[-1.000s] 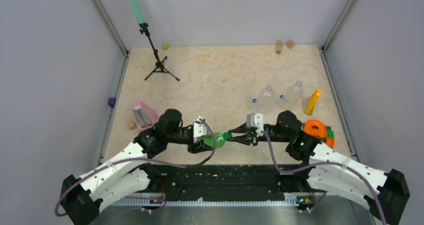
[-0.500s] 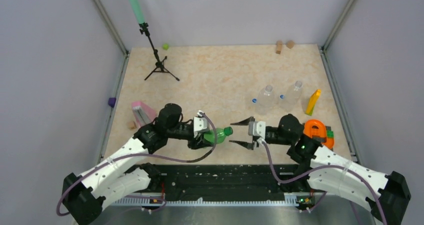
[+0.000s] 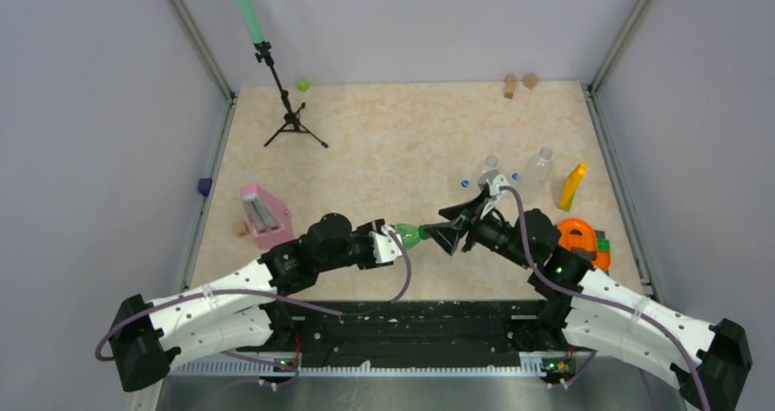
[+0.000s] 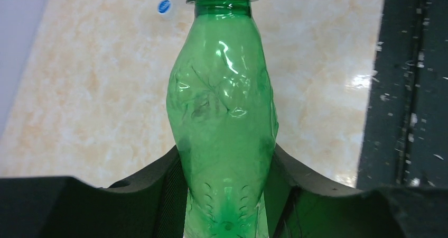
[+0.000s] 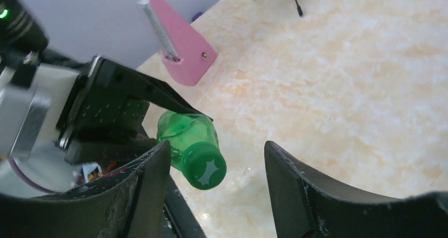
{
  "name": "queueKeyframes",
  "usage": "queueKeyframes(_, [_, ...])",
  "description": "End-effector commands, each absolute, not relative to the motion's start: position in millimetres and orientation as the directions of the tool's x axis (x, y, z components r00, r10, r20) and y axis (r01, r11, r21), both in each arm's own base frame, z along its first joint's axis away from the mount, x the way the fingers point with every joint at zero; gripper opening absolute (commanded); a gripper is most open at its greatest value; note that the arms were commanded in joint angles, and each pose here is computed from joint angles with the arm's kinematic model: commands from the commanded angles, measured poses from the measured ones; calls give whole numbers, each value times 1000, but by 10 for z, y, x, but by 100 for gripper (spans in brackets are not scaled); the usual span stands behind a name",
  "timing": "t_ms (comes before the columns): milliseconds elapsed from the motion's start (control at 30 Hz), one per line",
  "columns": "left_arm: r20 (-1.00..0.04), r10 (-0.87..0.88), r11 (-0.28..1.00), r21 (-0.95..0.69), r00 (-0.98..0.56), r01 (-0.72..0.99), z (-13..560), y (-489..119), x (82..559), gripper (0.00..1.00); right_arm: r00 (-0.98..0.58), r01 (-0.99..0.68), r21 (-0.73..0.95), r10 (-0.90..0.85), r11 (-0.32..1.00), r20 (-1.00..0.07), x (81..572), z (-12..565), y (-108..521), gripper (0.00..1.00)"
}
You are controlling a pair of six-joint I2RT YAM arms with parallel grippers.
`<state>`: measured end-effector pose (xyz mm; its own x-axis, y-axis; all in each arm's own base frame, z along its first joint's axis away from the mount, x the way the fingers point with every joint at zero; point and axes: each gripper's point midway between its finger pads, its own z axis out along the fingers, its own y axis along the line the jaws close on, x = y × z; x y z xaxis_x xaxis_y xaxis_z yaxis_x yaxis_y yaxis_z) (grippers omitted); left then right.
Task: Unscrew the bottle caps
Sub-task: Unscrew the bottle cap from the plastic bottle.
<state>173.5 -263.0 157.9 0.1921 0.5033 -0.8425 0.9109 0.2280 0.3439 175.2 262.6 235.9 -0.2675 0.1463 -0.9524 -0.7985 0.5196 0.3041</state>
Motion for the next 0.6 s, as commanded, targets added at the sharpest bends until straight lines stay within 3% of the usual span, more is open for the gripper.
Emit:
queueKeyframes(0, [-813, 496, 409, 529, 305, 744, 1925, -2527, 2084, 0, -492, -546, 611, 372, 573, -788, 1945, 2376, 2590, 62])
queueKeyframes(200, [-793, 497, 386, 565, 352, 729, 1936, -2527, 2029, 0, -575, -497, 737, 462, 458, -675, 1917, 2290, 2745, 56])
queueKeyframes(567, [-788, 510, 351, 557, 345, 753, 1873, -2562, 1987, 0, -592, -535, 741, 446, 405, -672, 1880, 2331, 2837, 46])
